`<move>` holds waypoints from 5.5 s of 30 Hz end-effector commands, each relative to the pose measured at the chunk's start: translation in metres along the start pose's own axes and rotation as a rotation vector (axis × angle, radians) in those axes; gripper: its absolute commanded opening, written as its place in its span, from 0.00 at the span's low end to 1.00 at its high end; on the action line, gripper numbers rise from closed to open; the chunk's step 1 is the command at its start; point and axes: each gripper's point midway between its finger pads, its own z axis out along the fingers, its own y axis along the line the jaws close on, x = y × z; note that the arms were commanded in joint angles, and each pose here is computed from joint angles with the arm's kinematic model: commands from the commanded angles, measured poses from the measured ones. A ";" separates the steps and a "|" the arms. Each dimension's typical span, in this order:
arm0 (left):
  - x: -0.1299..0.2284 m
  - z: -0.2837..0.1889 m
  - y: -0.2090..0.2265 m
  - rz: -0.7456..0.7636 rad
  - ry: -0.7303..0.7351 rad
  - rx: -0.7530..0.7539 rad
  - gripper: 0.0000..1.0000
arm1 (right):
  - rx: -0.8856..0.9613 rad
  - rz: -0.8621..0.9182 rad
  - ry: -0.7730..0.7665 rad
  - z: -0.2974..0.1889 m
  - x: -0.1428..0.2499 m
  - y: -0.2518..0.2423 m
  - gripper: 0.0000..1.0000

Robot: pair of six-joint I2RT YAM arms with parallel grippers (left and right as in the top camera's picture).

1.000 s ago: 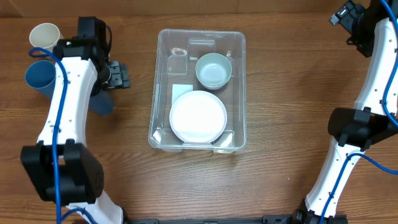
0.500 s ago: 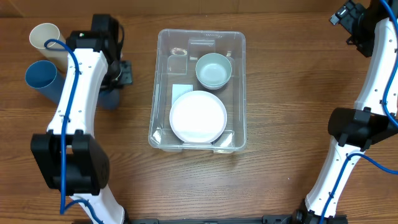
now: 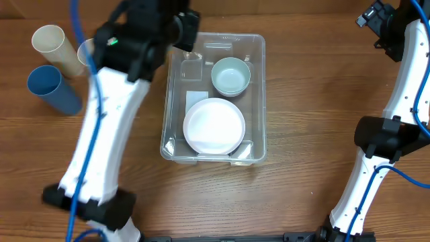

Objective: Pack container
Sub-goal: 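Carry the teal cup into the back left of the bin and release, then move the left gripper to the second teal cup and grip it, then lift the second teal cup into the first teal cup in the bin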

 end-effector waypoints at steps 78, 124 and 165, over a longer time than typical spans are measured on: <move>0.006 0.065 0.043 -0.198 0.125 -0.147 0.77 | -0.028 0.007 -0.057 -0.024 -0.007 0.004 1.00; 0.272 0.047 0.292 -0.504 0.578 -0.275 1.00 | -0.028 0.007 -0.057 -0.024 -0.007 0.004 1.00; 0.188 -0.054 0.159 -0.539 0.522 0.025 0.04 | -0.028 0.007 -0.057 -0.024 -0.007 0.004 1.00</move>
